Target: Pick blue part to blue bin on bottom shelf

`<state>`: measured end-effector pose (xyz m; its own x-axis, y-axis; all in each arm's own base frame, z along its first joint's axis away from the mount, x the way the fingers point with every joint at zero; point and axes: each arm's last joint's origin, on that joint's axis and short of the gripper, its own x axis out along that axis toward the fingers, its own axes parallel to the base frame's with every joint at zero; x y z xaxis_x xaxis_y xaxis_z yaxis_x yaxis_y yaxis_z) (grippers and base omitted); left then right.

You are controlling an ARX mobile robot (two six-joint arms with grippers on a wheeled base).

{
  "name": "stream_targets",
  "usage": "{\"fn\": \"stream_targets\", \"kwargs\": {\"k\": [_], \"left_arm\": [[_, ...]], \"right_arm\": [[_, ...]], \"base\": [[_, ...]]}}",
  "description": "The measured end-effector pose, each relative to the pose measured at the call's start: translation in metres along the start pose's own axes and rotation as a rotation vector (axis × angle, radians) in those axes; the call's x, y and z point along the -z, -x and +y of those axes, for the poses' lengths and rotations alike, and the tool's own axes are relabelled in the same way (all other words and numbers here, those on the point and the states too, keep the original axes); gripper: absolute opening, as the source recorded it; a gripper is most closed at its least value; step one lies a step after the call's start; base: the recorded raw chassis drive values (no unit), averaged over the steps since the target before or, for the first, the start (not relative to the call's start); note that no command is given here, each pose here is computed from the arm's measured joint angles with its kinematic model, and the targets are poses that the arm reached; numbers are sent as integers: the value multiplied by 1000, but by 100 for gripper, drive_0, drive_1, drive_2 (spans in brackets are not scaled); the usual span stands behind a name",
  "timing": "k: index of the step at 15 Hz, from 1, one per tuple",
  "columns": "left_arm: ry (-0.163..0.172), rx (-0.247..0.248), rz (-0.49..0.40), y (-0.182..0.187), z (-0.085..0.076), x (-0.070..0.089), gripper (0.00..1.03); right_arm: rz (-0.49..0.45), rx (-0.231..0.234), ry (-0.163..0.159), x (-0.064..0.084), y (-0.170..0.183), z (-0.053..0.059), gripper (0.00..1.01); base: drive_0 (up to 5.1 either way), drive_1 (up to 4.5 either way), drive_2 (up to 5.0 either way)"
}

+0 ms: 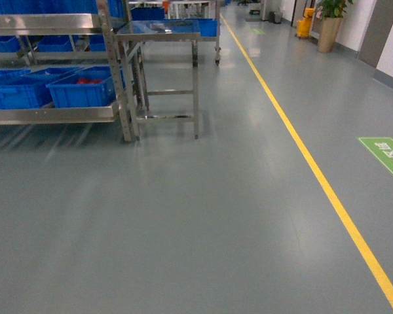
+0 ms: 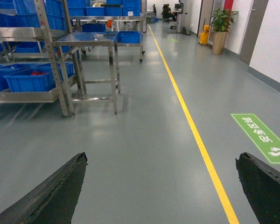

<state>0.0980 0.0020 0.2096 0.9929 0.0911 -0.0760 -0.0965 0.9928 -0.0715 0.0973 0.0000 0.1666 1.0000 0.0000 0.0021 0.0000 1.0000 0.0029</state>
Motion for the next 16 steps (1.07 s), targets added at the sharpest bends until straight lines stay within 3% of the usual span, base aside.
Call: {"fn": "stream_targets", "kwargs": {"k": [16], "left_arm": [[0,0,2,0,0,0,44]], "right_arm": [[0,0,0,0,0,0,98]], "base": [[-2,423,-426]]}}
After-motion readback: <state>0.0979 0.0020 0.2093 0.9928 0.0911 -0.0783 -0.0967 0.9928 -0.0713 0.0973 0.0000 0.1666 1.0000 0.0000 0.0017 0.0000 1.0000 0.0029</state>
